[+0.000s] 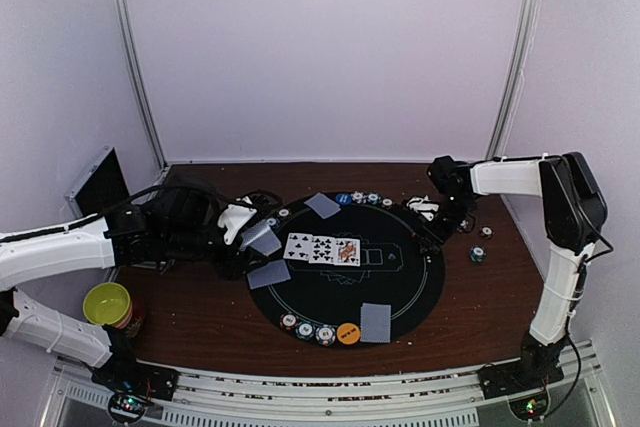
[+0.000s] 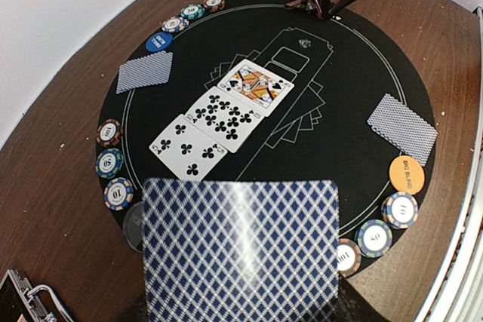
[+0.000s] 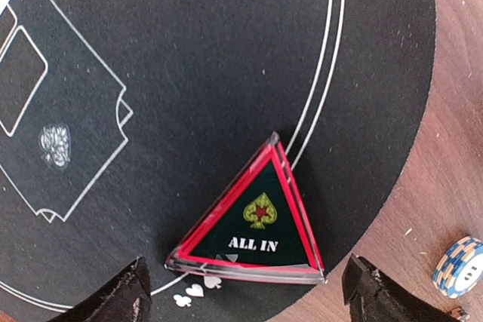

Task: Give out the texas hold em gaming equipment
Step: Pick up the all-in button from the poker table mat.

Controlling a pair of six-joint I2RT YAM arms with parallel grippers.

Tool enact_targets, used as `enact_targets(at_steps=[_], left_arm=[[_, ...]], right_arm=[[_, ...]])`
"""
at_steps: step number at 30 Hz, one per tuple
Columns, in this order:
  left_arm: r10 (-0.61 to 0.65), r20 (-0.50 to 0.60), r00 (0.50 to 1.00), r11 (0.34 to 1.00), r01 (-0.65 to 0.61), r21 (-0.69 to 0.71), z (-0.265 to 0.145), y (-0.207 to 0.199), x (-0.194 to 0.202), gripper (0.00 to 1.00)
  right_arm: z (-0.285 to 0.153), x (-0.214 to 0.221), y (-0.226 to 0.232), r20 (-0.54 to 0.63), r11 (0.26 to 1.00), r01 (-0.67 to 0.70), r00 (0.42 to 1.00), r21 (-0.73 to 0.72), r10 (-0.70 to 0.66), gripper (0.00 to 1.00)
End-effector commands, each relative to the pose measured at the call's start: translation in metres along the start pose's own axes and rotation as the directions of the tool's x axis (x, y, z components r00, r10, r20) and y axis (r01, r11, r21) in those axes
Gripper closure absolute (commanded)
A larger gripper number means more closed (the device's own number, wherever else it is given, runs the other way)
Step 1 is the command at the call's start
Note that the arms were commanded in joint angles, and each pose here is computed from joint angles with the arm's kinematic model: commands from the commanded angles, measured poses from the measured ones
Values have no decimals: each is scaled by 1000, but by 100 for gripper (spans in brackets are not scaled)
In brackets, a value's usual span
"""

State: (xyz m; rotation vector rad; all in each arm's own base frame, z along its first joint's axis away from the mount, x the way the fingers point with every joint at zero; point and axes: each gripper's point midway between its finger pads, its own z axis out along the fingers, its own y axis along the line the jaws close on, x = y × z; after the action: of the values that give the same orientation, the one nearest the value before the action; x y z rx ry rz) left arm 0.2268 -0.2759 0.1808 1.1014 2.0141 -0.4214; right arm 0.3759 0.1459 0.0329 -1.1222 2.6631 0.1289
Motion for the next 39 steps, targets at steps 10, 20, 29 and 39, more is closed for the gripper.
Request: enact_targets(at_steps=[10,20,29,39], left_arm=[[7,58,998,1000,-7,-15,-5,2,-16,41],[8,54,998,1000,-7,-15,-4,2,-15,41],[7,56,998,1000,-6,-15,-4,2,-15,41],[8,52,999,1000,-7,-16,-3,2,-14,41]], right_arm=[[12,2,-5,-19,996,-68,997,57,69,15],[13,9,1,-34,995,-95,995,37,97,21],[14,10,-2,-35,992,-111,993,52,113,33],[-16,-18,-17,45,983,-144,989,115,139,43]])
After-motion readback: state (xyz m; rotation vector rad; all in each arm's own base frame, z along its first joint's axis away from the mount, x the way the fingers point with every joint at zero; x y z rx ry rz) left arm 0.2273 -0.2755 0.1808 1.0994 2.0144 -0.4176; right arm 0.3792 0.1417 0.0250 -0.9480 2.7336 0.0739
